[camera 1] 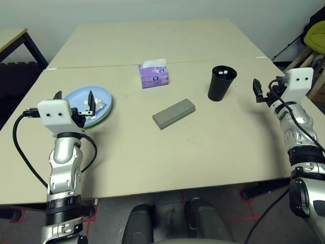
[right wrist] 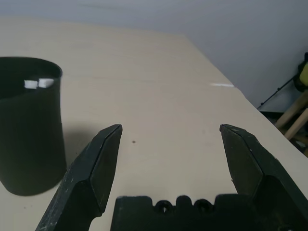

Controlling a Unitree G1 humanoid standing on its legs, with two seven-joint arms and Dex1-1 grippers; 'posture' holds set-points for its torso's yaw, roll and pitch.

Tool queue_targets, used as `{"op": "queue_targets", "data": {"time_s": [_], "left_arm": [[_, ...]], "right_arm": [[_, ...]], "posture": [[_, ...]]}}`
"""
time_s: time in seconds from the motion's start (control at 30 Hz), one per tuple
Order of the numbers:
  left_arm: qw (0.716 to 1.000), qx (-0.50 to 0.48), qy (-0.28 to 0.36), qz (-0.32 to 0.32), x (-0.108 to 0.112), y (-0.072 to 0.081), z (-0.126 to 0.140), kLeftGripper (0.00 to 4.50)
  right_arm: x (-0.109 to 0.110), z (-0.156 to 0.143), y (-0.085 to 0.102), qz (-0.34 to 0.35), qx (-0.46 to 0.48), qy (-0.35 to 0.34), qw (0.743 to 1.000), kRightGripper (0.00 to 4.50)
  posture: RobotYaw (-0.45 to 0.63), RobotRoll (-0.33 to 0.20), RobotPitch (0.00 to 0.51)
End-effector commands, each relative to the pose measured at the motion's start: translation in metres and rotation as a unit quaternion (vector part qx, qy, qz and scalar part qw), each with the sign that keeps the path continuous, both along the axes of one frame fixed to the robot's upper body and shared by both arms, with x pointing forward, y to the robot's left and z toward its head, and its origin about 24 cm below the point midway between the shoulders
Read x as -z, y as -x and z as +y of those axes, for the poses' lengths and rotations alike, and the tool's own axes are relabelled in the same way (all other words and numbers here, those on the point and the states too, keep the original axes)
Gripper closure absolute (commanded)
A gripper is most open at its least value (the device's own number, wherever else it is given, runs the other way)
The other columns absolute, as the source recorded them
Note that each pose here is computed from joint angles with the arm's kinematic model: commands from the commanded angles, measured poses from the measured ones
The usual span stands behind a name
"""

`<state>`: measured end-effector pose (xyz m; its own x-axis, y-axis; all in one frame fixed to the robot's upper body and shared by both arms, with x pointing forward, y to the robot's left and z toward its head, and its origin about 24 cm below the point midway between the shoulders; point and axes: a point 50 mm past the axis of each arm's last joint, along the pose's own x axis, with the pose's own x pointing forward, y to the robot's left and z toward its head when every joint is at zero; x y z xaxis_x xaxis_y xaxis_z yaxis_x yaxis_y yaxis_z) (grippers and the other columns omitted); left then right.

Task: Organize and tidy the items on the table.

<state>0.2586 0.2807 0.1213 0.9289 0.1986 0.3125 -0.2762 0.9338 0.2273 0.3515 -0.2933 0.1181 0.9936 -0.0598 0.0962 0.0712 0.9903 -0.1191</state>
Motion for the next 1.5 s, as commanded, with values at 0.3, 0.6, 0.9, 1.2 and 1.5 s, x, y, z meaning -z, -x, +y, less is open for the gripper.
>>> {"op": "queue_targets", "data": {"time_s": [0.3, 0.6, 0.9, 1.2, 1.5], "left_arm": [[0.998, -0.006, 0.013, 0.063, 0.036, 0.017, 0.014, 0.00], [0.997, -0.002, 0.044, 0.066, 0.033, 0.013, 0.014, 0.00], [0.996, -0.009, 0.059, 0.065, 0.033, 0.013, 0.015, 0.00], [0.996, -0.004, 0.069, 0.063, 0.031, 0.010, 0.010, 0.00], [0.996, -0.007, 0.070, 0.061, 0.024, 0.009, 0.009, 0.00]], "right_arm": [[0.024, -0.009, 0.003, 0.018, 0.041, -0.069, 0.997, 0.04], [0.034, -0.008, 0.005, 0.022, 0.031, -0.095, 0.995, 0.04], [0.038, -0.012, 0.010, 0.019, 0.016, -0.105, 0.994, 0.04], [0.034, -0.017, 0.018, -0.025, 0.015, -0.085, 0.996, 0.04], [0.040, -0.010, 0.020, -0.030, 0.005, -0.071, 0.997, 0.04]], "posture": [[0.07, 0.000, 0.052], [0.07, 0.000, 0.041], [0.07, 0.000, 0.031], [0.07, 0.000, 0.024], [0.07, 0.000, 0.022]]}}
